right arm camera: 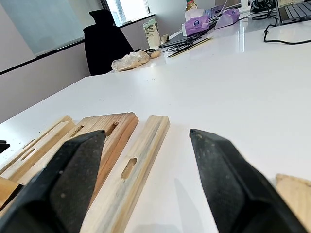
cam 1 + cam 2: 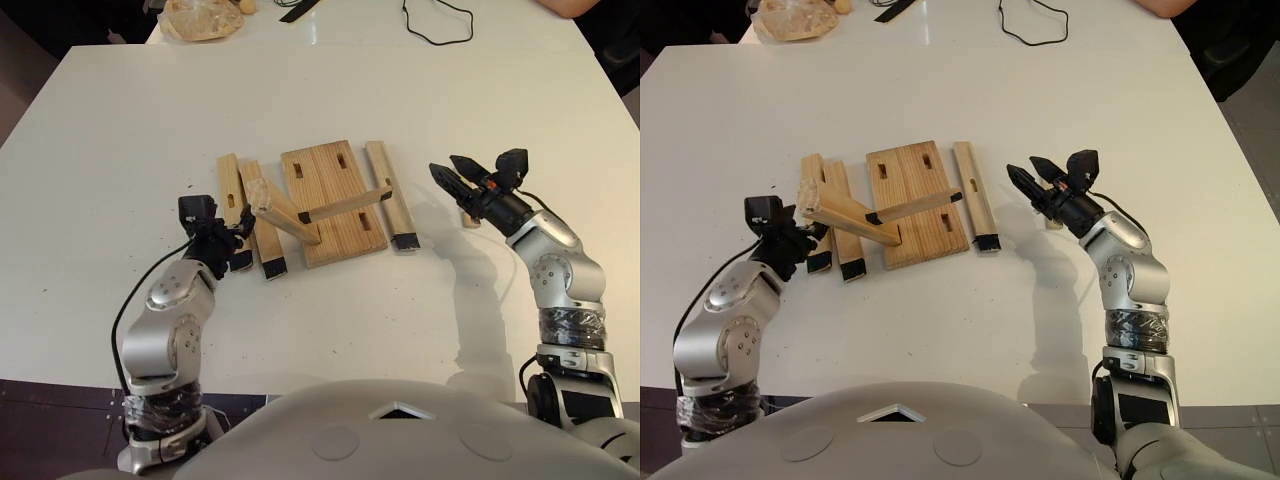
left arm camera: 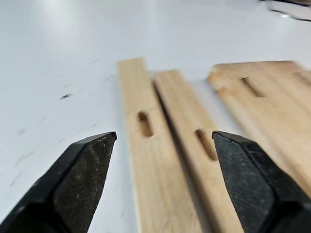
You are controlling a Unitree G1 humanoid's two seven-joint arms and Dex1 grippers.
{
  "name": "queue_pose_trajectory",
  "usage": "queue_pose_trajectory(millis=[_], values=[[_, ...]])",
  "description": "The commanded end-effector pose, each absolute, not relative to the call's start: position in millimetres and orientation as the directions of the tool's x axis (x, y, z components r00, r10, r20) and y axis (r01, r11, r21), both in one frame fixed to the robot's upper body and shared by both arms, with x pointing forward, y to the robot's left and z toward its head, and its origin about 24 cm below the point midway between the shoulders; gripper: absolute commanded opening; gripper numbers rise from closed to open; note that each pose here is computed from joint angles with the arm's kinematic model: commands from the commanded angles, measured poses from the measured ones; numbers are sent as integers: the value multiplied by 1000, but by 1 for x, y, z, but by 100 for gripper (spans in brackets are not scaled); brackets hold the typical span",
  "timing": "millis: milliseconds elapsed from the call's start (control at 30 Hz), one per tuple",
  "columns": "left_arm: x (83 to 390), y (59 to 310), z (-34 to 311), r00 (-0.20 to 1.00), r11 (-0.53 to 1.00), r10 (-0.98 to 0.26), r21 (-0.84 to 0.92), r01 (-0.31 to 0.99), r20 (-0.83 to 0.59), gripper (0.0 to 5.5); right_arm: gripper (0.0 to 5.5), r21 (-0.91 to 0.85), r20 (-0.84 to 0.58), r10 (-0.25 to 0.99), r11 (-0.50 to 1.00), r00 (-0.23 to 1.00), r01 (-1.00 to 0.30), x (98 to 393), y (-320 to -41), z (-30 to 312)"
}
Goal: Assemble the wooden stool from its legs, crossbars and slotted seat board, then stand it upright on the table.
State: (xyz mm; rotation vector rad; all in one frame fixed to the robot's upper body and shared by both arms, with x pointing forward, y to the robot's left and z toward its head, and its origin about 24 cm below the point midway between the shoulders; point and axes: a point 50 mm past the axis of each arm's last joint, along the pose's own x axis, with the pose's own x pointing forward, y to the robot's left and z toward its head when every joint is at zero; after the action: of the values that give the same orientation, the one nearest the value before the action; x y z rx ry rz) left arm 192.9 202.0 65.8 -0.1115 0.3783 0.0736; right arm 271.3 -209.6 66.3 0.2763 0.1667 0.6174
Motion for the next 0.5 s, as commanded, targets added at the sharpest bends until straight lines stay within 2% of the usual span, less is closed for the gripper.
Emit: queue_pose_trajectory(millis=[33, 167, 500], values=[[179, 191, 58, 893, 987, 108, -63, -150, -436, 367, 318, 289, -77, 589, 785, 804, -548, 275, -213, 68], [173, 188, 50, 867, 987, 97, -64, -147, -489, 367, 318, 295, -83, 593, 783, 801, -548, 273, -212, 65], [161, 190, 40, 804, 975, 200, 30, -222, -560, 367, 318, 304, -91, 589, 784, 803, -541, 269, -211, 60]])
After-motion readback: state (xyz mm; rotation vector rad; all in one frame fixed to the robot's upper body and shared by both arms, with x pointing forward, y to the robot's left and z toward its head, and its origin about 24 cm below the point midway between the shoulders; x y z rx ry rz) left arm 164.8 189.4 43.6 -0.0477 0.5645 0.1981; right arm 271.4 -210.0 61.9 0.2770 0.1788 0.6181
